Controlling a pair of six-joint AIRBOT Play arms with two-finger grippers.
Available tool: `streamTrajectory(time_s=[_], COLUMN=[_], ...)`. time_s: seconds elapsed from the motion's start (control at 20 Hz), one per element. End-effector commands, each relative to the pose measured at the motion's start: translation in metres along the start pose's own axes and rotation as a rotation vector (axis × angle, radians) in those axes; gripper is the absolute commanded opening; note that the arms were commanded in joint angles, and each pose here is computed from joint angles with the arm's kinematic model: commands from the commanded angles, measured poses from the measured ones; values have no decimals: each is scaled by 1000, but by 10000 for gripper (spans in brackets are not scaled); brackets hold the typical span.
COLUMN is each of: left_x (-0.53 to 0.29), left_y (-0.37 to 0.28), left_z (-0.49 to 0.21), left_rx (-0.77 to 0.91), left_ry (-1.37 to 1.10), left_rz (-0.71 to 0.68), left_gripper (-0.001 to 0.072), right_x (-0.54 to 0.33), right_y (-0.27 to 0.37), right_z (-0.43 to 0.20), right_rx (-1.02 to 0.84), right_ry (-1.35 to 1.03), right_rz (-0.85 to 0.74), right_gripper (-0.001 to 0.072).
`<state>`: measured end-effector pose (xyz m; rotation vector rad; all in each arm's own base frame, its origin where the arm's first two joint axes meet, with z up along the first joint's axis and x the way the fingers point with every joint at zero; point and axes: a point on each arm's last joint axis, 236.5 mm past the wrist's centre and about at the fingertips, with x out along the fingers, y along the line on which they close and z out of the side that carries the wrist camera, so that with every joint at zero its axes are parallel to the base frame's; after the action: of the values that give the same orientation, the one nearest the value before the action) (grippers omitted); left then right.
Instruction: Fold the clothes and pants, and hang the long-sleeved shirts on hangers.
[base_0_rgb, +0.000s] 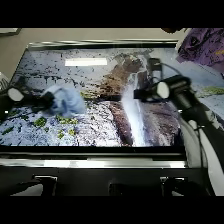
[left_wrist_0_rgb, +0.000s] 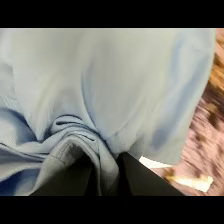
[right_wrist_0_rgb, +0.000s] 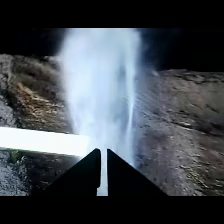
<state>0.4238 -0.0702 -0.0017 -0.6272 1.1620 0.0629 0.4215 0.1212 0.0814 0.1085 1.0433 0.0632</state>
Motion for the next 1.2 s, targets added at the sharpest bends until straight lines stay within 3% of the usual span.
streamTrajectory(time_s=[0.0,0.15,0.2,0.25,0.3,0.35,0.4,0.45,0.5,0.55,0.7,0.8,1.15], left_x=[13,41,53,64,70,70,63,52,39,24,-18,-37,-52], left_y=[-124,-159,-157,-152,-147,-140,-131,-121,-110,-98,-61,-38,5], left_z=[-95,-161,-177,-185,-185,-177,-162,-143,-121,-96,-37,-14,5], left_rx=[106,140,130,133,126,106,106,134,158,167,131,92,-7], left_ry=[133,222,258,281,290,290,294,291,279,258,164,119,116], left_rz=[-221,-228,-204,-182,-166,-154,-142,-139,-141,-144,-147,-138,-101], left_gripper=[17,17,18,20,35,142,368,547,573,573,572,572,572], right_x=[-31,-36,-36,-32,-28,-23,-19,-15,-10,-2,29,47,103], right_y=[-85,-133,-142,-148,-150,-154,-160,-165,-167,-162,-115,-68,30], right_z=[2,-17,-22,-26,-29,-34,-39,-43,-49,-56,-89,-108,-177], right_rx=[179,198,196,200,216,249,298,361,424,488,603,595,464], right_ry=[13,100,118,130,134,145,154,160,166,181,262,295,435], right_rz=[-119,-184,-182,-166,-137,-105,-70,-22,49,146,407,540,535], right_gripper=[99,101,153,307,362,366,370,380,391,393,553,552,555])
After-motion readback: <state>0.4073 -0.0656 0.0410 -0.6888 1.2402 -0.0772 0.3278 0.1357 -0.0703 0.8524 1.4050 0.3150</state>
